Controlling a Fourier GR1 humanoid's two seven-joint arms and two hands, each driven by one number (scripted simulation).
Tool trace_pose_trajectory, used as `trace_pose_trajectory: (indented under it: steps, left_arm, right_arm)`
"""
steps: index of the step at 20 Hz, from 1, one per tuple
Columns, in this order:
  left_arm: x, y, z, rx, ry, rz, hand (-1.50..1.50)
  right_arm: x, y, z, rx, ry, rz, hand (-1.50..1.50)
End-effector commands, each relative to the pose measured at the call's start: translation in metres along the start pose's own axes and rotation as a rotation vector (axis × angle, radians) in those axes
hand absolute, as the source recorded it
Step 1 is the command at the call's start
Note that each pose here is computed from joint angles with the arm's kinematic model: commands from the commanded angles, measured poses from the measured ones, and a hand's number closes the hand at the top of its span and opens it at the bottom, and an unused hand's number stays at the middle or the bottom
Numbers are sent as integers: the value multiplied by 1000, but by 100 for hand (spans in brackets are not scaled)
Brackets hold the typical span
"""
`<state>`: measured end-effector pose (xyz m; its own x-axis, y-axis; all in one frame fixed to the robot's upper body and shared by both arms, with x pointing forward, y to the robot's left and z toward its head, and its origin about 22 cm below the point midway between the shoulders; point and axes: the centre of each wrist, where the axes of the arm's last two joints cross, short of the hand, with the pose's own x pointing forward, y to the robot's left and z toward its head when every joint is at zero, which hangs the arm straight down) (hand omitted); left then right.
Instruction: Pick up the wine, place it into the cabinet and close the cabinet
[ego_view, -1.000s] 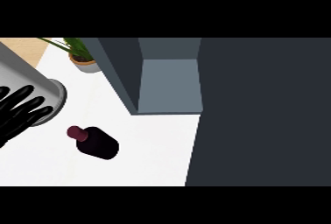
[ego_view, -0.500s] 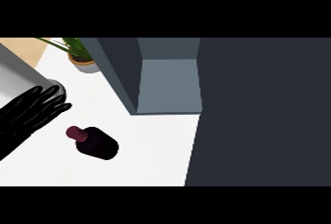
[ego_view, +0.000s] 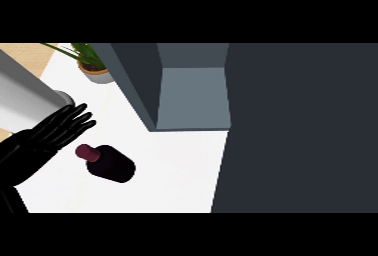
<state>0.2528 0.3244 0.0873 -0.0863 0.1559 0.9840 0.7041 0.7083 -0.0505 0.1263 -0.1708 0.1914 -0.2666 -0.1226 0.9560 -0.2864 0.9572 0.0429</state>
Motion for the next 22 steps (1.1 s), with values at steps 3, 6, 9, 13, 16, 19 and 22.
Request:
trace_pose_trajectory:
  steps: [3, 6, 9, 13, 16, 19, 22]
  left_arm:
    - [-25, 16, 10, 48, 12, -11, -150]
    - [-39, 20, 13, 54, 18, -26, -150]
    - [-42, 30, 32, 47, 41, -38, -150]
    - [-72, 28, 16, 43, 65, -32, -150]
    - [-75, 44, 31, 60, 84, -22, -150]
    - [-89, 39, 36, 67, 100, -22, -150]
    - [-101, 40, 16, 57, 120, -28, -150]
  right_arm:
    - [39, -4, 32, -28, -104, 19, -150]
    - [38, 7, 32, 2, -90, 9, -150]
    - [40, 5, 39, -22, -89, -3, -150]
    - [33, 1, 25, -29, -89, 32, -150]
    - [42, 6, 36, -7, -91, 3, -150]
    - [40, 5, 40, 2, -88, 4, -150]
    - [38, 4, 35, -18, -95, -3, -150]
